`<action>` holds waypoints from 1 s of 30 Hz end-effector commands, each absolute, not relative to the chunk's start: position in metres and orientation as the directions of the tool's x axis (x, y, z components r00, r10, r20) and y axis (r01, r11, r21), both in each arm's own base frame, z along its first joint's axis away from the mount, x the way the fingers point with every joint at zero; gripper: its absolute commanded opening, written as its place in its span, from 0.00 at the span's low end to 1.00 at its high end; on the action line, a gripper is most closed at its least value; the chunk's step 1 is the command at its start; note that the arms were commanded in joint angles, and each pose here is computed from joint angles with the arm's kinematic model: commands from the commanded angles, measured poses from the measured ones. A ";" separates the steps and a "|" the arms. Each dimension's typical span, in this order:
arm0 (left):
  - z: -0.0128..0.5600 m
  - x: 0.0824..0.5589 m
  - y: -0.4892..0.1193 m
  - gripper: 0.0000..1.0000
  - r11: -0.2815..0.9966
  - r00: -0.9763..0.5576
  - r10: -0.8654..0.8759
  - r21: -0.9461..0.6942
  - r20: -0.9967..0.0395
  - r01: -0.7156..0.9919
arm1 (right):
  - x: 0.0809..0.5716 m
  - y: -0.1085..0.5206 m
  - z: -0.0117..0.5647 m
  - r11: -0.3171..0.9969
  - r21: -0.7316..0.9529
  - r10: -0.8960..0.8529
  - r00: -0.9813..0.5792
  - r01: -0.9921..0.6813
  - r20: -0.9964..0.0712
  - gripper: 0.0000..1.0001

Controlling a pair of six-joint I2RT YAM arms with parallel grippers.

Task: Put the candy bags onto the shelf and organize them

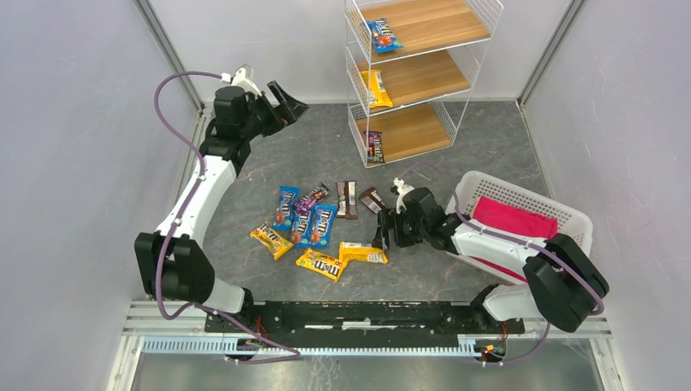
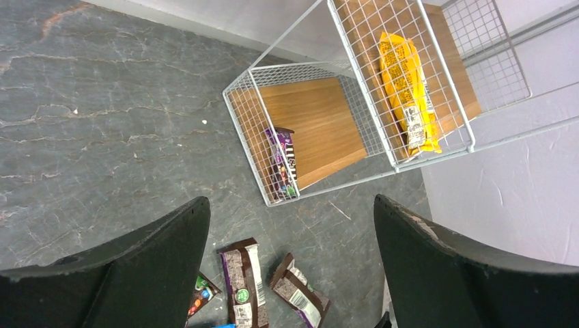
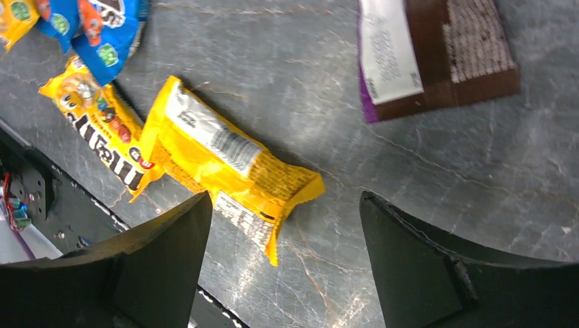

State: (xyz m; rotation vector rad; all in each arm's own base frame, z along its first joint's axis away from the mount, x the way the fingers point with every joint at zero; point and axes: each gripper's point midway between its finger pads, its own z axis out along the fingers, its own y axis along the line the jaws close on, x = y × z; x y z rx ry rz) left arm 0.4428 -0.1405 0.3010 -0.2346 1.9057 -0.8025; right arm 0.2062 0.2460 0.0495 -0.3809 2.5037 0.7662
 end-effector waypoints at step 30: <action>0.314 0.442 -0.149 0.95 0.793 -0.449 -0.431 -0.566 -0.783 0.226 | 0.183 0.242 0.020 0.783 0.595 0.054 -0.935 -0.179 -0.352 0.59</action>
